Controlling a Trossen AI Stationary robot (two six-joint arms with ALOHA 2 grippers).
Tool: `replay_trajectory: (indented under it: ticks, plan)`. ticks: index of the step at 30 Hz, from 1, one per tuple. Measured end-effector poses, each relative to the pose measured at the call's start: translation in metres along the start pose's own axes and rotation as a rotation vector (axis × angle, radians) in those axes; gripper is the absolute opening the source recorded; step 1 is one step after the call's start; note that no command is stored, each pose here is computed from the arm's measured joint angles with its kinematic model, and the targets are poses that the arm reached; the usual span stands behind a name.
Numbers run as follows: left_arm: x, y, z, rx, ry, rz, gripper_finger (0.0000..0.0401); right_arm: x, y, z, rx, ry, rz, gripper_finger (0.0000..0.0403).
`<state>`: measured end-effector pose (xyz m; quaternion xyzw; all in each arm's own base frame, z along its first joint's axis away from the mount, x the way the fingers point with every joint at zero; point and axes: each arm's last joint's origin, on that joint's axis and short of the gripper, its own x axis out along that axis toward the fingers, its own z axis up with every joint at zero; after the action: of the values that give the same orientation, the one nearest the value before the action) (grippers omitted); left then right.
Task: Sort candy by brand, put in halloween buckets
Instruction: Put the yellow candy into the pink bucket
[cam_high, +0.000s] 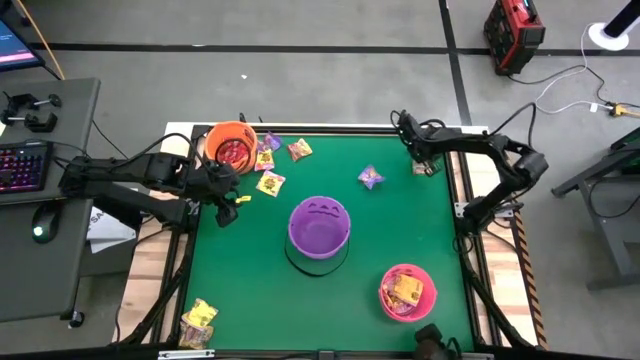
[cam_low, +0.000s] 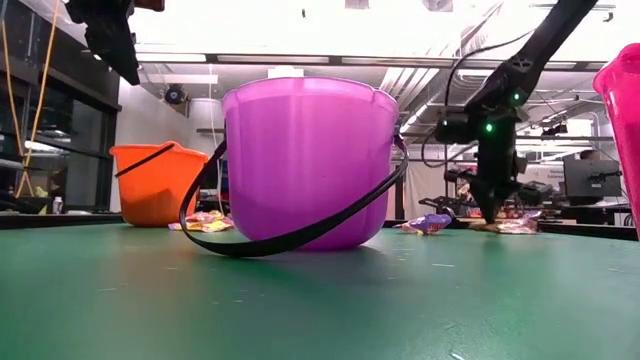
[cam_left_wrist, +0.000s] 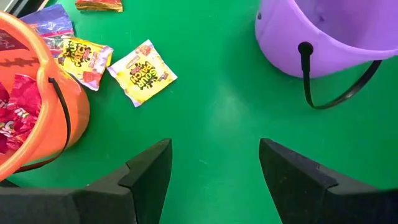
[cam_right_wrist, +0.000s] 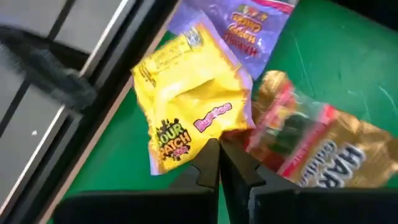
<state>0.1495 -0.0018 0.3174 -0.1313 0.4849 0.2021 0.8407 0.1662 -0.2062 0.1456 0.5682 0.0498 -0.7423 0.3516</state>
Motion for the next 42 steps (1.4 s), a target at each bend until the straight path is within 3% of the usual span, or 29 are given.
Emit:
replay_trajectory:
  ticks: [8, 14, 19, 25, 29, 36, 42]
  plan:
    - [0.000, 0.000, 0.000, 0.023, 0.001, -0.001, 0.0229, -0.023, -0.005, -0.002, -0.017, -0.089, 0.037, 0.0002]
    - [0.000, 0.000, 0.000, 0.042, 0.001, -0.002, 0.0229, -0.014, 0.004, 0.007, -0.023, -0.002, 0.079, 0.0011]
    - [0.000, 0.000, 0.000, 0.042, 0.001, -0.002, 0.0229, -0.003, 0.016, 0.009, -0.036, 0.085, 0.163, 0.0075]
    - [0.000, 0.000, 0.000, 0.034, 0.001, -0.002, 0.0229, -0.001, 0.010, 0.008, -0.040, 0.098, 0.104, 0.0182]
    - [0.000, 0.000, 0.000, 0.035, -0.001, 0.002, 0.0229, -0.001, 0.009, 0.008, -0.043, 0.097, 0.087, 0.0229]
    - [0.000, 0.000, 0.000, 0.042, -0.003, 0.004, 0.0229, -0.001, 0.012, 0.010, -0.010, 0.081, 0.115, 0.0249]
    - [0.000, 0.000, 0.000, 0.042, -0.003, 0.004, 0.0229, -0.001, 0.012, 0.009, 0.136, 0.107, 0.107, 0.0249]
